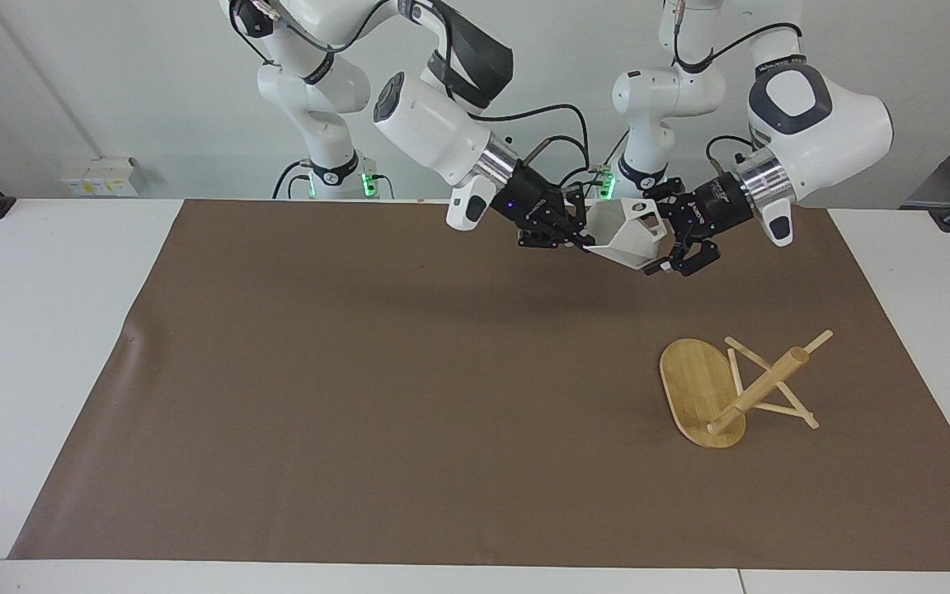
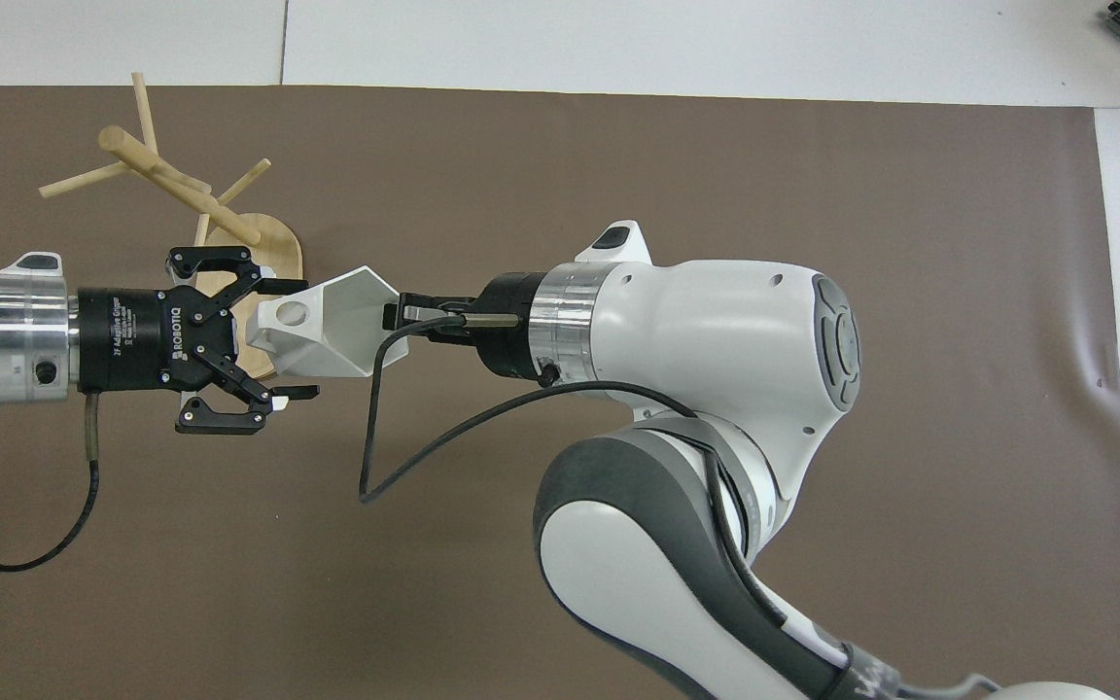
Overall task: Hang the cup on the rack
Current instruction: 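Grasp the cup with the left gripper from the right gripper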
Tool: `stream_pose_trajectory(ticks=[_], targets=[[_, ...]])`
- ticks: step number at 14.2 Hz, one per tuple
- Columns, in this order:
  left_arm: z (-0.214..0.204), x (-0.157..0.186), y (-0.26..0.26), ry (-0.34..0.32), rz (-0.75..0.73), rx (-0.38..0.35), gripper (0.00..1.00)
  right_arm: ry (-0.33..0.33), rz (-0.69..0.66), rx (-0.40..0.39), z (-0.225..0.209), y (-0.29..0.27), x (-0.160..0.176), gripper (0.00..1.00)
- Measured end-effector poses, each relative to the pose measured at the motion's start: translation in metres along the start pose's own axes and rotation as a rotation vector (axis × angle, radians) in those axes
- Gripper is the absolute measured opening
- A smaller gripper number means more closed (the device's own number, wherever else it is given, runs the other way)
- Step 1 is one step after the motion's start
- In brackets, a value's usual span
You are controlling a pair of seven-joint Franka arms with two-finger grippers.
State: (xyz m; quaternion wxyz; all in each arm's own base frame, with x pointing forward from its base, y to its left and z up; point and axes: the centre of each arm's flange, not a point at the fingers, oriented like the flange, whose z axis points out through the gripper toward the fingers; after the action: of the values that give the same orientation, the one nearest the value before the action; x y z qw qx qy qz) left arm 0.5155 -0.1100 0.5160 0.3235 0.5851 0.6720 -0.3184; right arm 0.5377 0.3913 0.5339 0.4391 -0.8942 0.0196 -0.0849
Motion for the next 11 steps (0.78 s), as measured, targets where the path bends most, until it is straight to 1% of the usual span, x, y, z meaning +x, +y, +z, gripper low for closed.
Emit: stream_pose_trajectory(ticks=[3, 5, 7, 11], targets=[[0.0, 0.0002, 0.0, 0.0, 0.004, 0.0, 1.0, 0.0, 0.0, 0.0, 0.0, 0.0, 0.0, 0.04], [0.0, 0.0002, 0.0, 0.0, 0.005, 0.0, 0.95, 0.0, 0.0, 0.0, 0.0, 0.0, 0.0, 0.04], [0.0003, 0.0002, -0.0004, 0.0, 0.008, 0.003, 0.7, 0.006, 0.0, 0.0, -0.0008, 0.001, 0.0014, 0.04], [0.0004, 0.0009, -0.0004, 0.0, 0.007, 0.003, 0.7, 0.005, -0.001, -0.001, -0.0004, 0.001, 0.0012, 0.06]])
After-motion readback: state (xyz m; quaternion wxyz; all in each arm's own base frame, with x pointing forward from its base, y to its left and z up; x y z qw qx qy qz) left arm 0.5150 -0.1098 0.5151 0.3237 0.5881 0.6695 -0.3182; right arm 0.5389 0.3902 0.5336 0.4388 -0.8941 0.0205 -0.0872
